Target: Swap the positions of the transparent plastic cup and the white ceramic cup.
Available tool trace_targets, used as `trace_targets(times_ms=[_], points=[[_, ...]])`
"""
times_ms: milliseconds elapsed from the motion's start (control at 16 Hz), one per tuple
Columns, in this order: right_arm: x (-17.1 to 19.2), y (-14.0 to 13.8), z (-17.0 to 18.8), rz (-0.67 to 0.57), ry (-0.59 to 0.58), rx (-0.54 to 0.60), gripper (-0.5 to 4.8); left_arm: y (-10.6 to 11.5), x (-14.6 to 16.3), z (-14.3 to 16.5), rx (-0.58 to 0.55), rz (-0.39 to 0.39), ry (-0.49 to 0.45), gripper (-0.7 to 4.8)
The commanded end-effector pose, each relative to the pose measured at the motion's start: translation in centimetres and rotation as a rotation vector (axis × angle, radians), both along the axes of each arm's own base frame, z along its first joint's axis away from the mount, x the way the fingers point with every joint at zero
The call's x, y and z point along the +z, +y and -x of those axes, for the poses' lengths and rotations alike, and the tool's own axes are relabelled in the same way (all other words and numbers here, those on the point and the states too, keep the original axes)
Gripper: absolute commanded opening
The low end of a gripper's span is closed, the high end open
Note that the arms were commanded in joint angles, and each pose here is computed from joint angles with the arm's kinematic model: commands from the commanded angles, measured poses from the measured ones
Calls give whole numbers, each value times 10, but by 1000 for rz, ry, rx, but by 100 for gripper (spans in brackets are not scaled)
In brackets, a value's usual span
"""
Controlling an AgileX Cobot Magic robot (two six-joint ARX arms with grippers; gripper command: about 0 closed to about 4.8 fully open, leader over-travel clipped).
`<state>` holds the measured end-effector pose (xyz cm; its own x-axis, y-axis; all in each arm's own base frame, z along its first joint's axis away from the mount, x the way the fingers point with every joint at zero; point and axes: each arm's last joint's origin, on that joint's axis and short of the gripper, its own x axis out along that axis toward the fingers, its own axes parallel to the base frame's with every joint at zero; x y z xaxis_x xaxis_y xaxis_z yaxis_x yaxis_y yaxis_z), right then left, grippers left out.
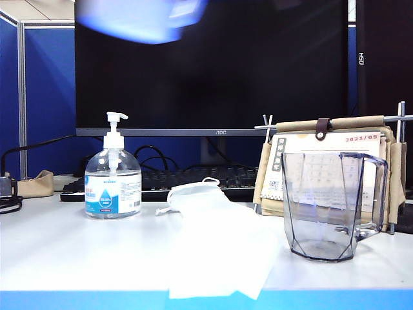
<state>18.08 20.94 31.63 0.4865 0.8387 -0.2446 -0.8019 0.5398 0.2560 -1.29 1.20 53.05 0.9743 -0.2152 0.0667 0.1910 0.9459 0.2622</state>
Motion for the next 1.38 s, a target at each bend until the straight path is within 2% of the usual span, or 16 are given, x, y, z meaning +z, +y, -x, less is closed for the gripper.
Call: trace_targets(times_ms=[63, 125, 188, 313, 375, 438, 563, 688, 1001, 1377], points=[[23, 65, -18, -43, -40, 154, -6, 32, -50, 71, 92, 33, 23, 79], [22, 77, -22, -34, -41, 170, -6, 38, -61, 85, 113, 67, -11, 79], [21, 93, -28, -25, -38, 188, -6, 47, -83, 108, 181, 92, -67, 79], [9, 113, -40, 7, -8, 208, -6, 52, -128, 138, 259, 122, -122, 79], [-5, 121, -46, 46, -9, 205, -6, 53, -150, 145, 270, 138, -128, 79], [-18, 125, -51, 77, 7, 206, -6, 51, -159, 143, 272, 139, -63, 79], [-48, 135, -63, 126, 53, 209, -6, 47, -171, 133, 261, 87, 71, 79], [-76, 144, -80, 169, 78, 192, -6, 39, -180, 119, 154, 98, 154, 79], [-88, 165, -104, 186, 35, 152, -6, 37, -182, 115, 150, 101, 170, 79], [-128, 172, -115, 249, 91, 141, -6, 37, -183, 115, 146, 96, 177, 79]])
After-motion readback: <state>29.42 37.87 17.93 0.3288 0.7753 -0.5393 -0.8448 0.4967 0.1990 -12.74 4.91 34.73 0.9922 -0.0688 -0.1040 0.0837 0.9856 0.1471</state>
